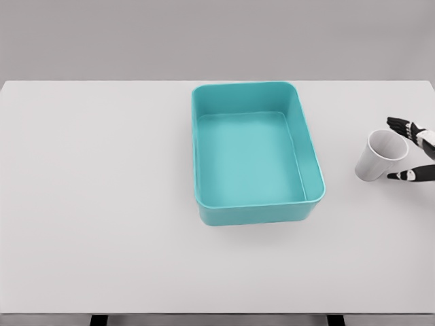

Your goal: Put the paper cup into the basket with your right arm

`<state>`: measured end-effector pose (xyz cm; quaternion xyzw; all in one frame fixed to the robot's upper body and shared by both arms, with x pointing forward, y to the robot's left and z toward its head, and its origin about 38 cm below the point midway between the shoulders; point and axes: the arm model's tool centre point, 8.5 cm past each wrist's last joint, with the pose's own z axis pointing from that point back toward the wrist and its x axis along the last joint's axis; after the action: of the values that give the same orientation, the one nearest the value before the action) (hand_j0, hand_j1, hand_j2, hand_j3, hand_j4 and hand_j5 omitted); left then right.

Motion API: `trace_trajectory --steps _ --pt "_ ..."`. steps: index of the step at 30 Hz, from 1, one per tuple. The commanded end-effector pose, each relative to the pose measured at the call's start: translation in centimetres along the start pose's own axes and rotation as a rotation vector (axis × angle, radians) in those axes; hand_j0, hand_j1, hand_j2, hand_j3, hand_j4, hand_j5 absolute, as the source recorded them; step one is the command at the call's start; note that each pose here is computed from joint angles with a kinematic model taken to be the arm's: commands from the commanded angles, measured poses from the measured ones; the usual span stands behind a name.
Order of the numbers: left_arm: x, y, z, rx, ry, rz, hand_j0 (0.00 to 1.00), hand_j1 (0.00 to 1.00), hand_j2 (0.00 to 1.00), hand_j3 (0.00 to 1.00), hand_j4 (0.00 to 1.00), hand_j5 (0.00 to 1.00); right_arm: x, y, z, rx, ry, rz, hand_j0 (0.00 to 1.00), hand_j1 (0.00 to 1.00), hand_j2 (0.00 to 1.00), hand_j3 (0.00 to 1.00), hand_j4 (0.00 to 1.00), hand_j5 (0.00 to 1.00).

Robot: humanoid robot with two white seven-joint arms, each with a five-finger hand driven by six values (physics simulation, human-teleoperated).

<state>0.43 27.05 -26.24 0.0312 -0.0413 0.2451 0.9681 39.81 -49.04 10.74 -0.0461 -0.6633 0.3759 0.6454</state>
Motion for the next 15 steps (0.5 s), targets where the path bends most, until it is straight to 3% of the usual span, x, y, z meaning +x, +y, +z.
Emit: trace_trajectory --steps 1,15 --pt "0.0 0.0 0.0 0.0 0.0 -0.001 1.0 1.0 1.0 1.0 1.0 1.0 -0.2 0.4 -0.1 0.001 0.001 -0.013 1.0 1.0 1.0 1.0 1.0 1.0" --pt "0.0 0.0 0.0 0.0 0.0 -0.001 1.0 1.0 1.0 1.0 1.0 1.0 0.1 1.4 -1.0 0.05 -0.004 0.0 0.99 0.99 0.99 0.99 0.99 0.99"
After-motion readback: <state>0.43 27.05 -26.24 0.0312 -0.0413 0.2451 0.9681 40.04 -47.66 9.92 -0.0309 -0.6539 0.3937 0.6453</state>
